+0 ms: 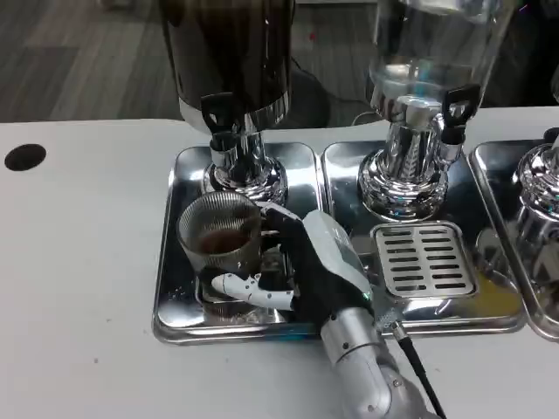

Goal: Grasp the cup under the faucet to collect the drink, then remove the cup.

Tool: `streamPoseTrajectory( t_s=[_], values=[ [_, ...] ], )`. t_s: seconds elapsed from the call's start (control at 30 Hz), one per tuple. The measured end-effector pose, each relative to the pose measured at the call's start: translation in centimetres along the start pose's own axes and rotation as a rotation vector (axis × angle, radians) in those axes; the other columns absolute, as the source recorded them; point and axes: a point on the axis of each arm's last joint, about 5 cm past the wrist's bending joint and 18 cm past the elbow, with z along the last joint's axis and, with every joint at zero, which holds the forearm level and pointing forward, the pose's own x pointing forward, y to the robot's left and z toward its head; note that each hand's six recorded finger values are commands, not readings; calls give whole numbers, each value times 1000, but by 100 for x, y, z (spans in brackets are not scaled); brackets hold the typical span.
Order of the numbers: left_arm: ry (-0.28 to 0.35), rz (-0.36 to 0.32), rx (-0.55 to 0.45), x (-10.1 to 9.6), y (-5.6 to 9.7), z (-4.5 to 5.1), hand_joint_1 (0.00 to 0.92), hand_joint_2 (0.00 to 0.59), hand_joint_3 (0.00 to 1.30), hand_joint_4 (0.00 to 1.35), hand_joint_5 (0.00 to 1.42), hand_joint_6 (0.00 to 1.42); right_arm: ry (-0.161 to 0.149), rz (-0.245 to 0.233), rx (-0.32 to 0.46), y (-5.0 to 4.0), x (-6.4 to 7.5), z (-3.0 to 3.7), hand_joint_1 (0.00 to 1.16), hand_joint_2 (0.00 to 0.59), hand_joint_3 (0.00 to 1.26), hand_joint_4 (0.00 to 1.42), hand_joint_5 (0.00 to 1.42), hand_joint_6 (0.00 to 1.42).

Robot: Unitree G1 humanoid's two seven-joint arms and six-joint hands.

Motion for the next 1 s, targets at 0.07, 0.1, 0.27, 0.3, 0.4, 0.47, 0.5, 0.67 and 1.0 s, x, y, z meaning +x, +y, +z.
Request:
streamPoseTrajectory(
  t_s=[0.07, 0.1, 0.27, 0.3, 0.4, 0.47, 0.5, 0.67, 1.0],
  values=[
    [2, -3, 0, 3, -2, -2, 0, 111, 300, 139, 160, 372, 0, -2, 0, 1, 0, 0, 632, 125, 333, 377, 412, 260],
    [3, -5, 0, 4, -3, -4, 0, 111, 300, 140, 161, 372, 0, -3, 1, 2, 0, -1, 631, 125, 337, 388, 420, 260],
    [8, -8, -2, 16, -9, -7, 0, 112, 300, 142, 163, 372, -1, -11, 7, 6, -1, -7, 620, 124, 361, 412, 452, 293],
    [8, -11, -2, 18, -10, -7, 0, 112, 300, 142, 163, 372, -1, -12, 8, 5, -1, -7, 618, 125, 362, 414, 454, 295],
    [5, -17, -3, 28, -14, -3, 0, 112, 301, 144, 164, 372, -2, -15, 9, 5, -2, -8, 611, 127, 363, 416, 464, 298],
    [5, -18, -4, 35, -16, -2, 0, 112, 301, 148, 164, 372, -1, -16, 12, 4, -4, -10, 610, 127, 365, 416, 465, 299],
    [5, -19, -3, 42, -17, -1, 0, 112, 301, 149, 164, 372, -1, -17, 14, 3, -6, -12, 610, 127, 365, 416, 465, 299],
    [-2, -18, -4, 79, -18, 9, 0, 113, 301, 152, 165, 372, -2, -20, 22, -5, -24, -20, 608, 128, 370, 416, 465, 301],
    [-10, -31, -12, 106, -33, 28, 0, 113, 301, 153, 167, 372, -6, -27, 43, -18, -57, -49, 608, 128, 391, 447, 497, 337]
  ],
)
